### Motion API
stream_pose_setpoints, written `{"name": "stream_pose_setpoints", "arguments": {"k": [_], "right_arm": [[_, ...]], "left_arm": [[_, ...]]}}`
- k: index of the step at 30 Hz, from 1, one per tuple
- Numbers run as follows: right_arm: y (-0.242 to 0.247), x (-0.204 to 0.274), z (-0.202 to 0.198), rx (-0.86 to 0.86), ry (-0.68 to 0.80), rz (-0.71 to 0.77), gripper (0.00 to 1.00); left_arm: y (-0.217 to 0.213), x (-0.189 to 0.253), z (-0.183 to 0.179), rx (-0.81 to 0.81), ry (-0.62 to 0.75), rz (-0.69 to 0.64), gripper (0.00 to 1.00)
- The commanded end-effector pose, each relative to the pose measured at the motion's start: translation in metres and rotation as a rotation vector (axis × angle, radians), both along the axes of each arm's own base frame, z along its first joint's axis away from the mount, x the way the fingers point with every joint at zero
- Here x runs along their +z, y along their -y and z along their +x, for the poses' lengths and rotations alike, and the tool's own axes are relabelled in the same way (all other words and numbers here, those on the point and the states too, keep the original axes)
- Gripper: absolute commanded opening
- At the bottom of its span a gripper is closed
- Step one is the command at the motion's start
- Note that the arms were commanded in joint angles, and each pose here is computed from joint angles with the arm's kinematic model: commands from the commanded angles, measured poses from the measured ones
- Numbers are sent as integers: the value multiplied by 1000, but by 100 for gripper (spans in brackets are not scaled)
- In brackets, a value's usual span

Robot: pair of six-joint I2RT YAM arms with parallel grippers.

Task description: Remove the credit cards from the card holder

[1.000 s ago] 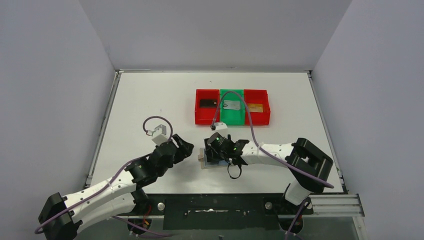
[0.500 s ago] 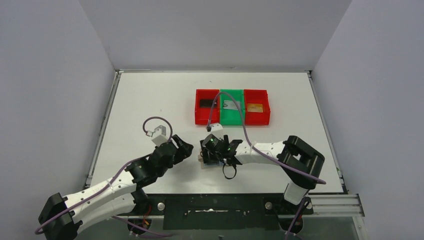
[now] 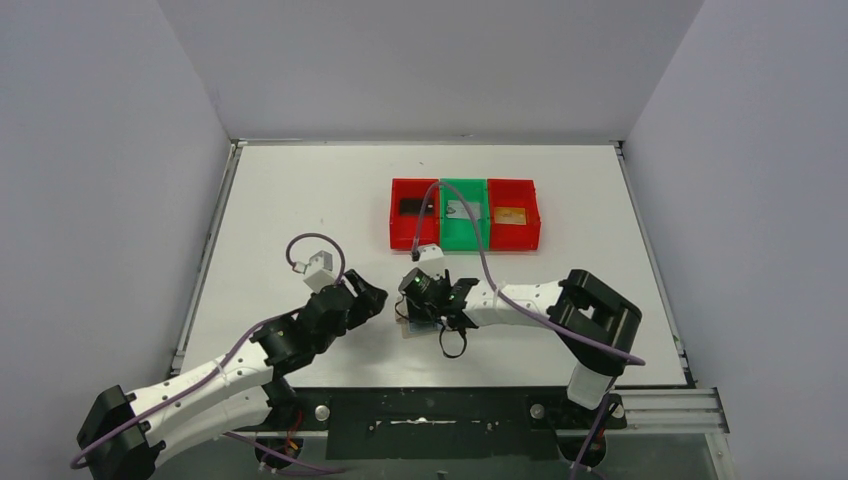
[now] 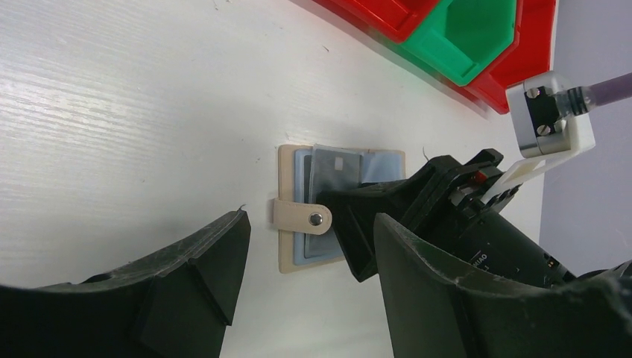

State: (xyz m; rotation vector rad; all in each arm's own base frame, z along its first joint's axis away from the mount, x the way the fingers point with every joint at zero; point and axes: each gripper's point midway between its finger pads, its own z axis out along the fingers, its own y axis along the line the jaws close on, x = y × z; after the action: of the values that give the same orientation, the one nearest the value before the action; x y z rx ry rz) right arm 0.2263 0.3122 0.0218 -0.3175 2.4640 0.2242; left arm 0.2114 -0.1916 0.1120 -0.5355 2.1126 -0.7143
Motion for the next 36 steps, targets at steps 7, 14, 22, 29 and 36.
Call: {"name": "stream_pose_setpoints", "arguments": {"k": [7, 14, 22, 29, 36], "right_arm": [[16, -11, -5, -24, -20, 14, 29], [17, -11, -5, -23, -77, 188, 14], [28, -18, -4, -59, -136, 321, 7], [34, -24, -5, -97, -190, 459, 4], [49, -31, -4, -145, -209, 531, 1]], "left_arm": [[15, 12, 5, -44, 28, -44, 61], [36, 19, 6, -134, 43, -53, 61], [61, 34, 12, -222, 71, -81, 62], [93, 46, 14, -341, 85, -105, 62], [118, 39, 21, -378, 47, -121, 62]]}}
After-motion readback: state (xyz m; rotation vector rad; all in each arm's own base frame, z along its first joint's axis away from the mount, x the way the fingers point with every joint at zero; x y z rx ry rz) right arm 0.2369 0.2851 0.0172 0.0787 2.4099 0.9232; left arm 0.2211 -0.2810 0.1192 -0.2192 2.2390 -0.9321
